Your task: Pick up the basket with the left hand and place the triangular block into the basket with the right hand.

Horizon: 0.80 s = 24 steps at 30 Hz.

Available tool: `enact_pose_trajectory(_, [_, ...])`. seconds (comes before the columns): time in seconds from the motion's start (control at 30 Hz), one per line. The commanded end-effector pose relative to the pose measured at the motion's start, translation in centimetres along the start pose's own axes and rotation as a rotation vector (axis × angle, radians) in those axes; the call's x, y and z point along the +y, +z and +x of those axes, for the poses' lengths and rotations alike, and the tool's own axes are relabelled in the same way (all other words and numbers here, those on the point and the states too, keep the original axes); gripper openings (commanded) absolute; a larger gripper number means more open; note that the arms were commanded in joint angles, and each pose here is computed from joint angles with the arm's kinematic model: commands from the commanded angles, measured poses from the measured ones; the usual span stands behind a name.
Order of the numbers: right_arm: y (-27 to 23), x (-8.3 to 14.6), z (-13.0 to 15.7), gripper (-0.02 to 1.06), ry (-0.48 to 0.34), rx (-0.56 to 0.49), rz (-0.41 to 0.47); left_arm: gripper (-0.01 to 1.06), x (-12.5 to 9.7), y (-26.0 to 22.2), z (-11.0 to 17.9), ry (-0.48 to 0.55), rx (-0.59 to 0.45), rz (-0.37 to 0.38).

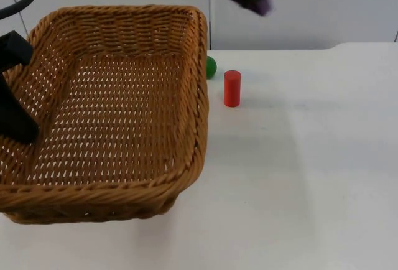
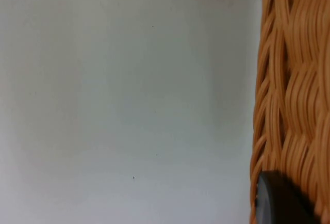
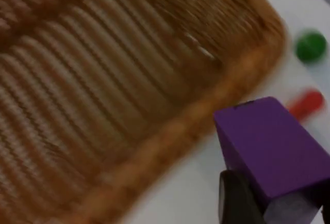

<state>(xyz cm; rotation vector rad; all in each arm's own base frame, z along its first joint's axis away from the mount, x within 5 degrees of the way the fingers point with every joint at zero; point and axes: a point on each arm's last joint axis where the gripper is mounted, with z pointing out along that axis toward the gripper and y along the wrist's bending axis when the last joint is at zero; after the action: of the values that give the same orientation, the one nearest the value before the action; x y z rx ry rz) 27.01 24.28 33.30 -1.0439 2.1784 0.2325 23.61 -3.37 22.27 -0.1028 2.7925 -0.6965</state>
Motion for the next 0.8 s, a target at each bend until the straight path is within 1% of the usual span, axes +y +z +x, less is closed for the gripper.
enact_pose_trajectory(0.0, [0.4, 1.8, -0.8, 0.00, -0.047, -0.066, -0.027, 0.00, -0.2, -0.3, 0.0, -0.002, -0.021, 0.012])
enact_pose_trajectory(0.03, [0.9, 2.6, -1.0, 0.00, -0.058, -0.083, -0.043, 0.00, -0.2, -0.3, 0.0, -0.002, -0.021, 0.012])
enact_pose_trajectory(0.07, [1.1, 2.9, -1.1, 0.00, -0.061, -0.090, -0.048, 0.00, -0.2, -0.3, 0.0, -0.002, -0.021, 0.012])
enact_pose_trajectory(0.1, [2.2, 4.1, -1.3, 0.00, -0.066, -0.109, -0.075, 0.00, -0.2, -0.3, 0.0, -0.002, -0.019, 0.013])
enact_pose_trajectory(0.17, [2.4, 4.4, -1.4, 0.00, -0.071, -0.115, -0.080, 0.00, -0.2, -0.3, 0.0, -0.002, -0.017, 0.013])
enact_pose_trajectory(0.23, [4.3, 5.5, -1.6, 0.00, -0.086, -0.154, -0.093, 0.00, -0.2, -0.3, 0.0, -0.002, -0.017, 0.013])
enact_pose_trajectory(0.33, [5.8, 5.7, -1.4, 0.00, -0.082, -0.146, -0.096, 0.00, -0.2, -0.3, 0.0, -0.002, -0.017, 0.013])
enact_pose_trajectory(0.37, [6.6, 5.8, -1.1, 0.00, -0.084, -0.128, -0.098, 0.00, -0.2, -0.3, 0.0, -0.002, -0.017, 0.013])
enact_pose_trajectory(0.43, [7.8, 6.0, -0.5, 0.03, -0.089, -0.091, -0.101, 0.00, -0.2, -0.3, 0.0, -0.002, -0.017, 0.013])
enact_pose_trajectory(0.47, [7.8, 6.0, -0.5, 0.03, -0.089, -0.091, -0.101, 0.00, -0.2, -0.3, 0.0, -0.002, -0.017, 0.013])
enact_pose_trajectory(0.5, [8.3, 6.0, -0.4, 0.09, -0.089, -0.080, -0.102, 0.00, -0.2, -0.3, 0.0, -0.004, -0.014, 0.017])
enact_pose_trajectory(0.53, [8.8, 6.1, -0.1, 0.16, -0.090, -0.068, -0.104, 0.00, -0.2, -0.3, 0.0, -0.004, -0.014, 0.017])
enact_pose_trajectory(0.57, [9.2, 6.2, 0.0, 0.29, -0.090, -0.062, -0.104, 0.00, -0.2, -0.3, 0.1, -0.004, -0.012, 0.017])
enact_pose_trajectory(0.6, [9.2, 6.2, 0.0, 0.34, -0.091, -0.061, -0.104, 0.00, -0.2, -0.3, 0.1, -0.004, -0.012, 0.017])
enact_pose_trajectory(0.63, [9.3, 6.2, 0.0, 0.48, -0.091, -0.061, -0.104, 0.00, -0.2, -0.3, 0.1, -0.004, -0.012, 0.017])
enact_pose_trajectory(0.67, [9.3, 6.2, 0.0, 0.48, -0.091, -0.061, -0.104, 0.00, -0.2, -0.3, 0.1, -0.004, -0.012, 0.017])
enact_pose_trajectory(0.73, [9.1, 6.1, -0.1, 0.61, -0.090, -0.075, -0.103, 0.00, -0.2, -0.3, 0.1, -0.004, -0.012, 0.017])
enact_pose_trajectory(0.77, [9.0, 6.1, -0.3, 0.64, -0.089, -0.086, -0.102, 0.00, -0.2, -0.3, 0.1, -0.004, -0.012, 0.017])
